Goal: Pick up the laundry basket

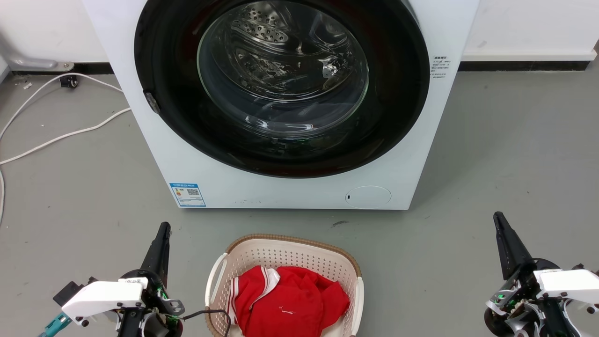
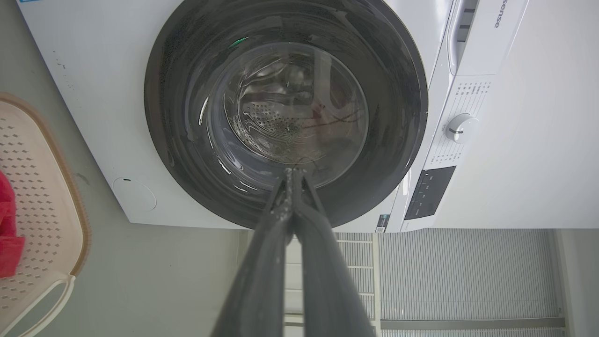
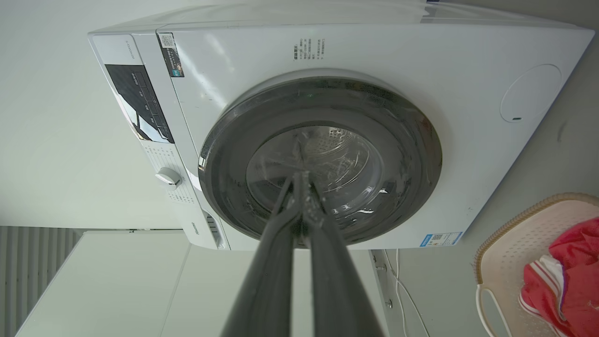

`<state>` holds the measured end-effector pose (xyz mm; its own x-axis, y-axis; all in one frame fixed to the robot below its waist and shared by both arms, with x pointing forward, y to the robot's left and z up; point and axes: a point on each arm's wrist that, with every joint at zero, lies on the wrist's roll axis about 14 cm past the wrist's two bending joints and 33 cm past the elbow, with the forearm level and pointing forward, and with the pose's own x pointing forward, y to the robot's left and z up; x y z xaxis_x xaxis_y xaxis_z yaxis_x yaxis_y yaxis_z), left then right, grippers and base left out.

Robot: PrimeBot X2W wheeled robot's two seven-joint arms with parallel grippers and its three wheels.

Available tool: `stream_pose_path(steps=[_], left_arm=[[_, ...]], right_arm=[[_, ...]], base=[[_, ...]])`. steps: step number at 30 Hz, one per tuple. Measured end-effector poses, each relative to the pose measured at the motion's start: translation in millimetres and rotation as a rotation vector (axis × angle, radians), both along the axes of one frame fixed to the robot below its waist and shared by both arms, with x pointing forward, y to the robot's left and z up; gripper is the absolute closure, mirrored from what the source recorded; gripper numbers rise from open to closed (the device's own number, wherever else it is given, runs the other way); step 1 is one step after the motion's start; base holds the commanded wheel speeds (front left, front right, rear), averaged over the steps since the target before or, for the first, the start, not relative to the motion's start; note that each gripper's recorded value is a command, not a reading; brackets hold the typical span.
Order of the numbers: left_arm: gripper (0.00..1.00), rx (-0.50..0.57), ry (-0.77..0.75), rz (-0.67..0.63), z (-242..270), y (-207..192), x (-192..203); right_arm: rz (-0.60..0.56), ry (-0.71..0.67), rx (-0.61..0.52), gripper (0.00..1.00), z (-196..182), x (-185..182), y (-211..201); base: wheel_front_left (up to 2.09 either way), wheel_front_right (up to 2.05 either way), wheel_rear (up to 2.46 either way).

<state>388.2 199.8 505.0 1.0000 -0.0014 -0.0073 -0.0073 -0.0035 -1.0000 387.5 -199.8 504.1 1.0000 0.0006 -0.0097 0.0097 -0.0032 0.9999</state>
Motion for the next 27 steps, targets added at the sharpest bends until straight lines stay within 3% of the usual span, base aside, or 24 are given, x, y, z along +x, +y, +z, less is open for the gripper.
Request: stream_pose_path(steps=[27], left_arm=[[1.00,0.000,0.000,0.000,0.0,0.0,0.0]], right_arm=[[0.000,0.000,0.000,1.00,0.0,0.0,0.0]], base=[[0.00,0.00,0.00]])
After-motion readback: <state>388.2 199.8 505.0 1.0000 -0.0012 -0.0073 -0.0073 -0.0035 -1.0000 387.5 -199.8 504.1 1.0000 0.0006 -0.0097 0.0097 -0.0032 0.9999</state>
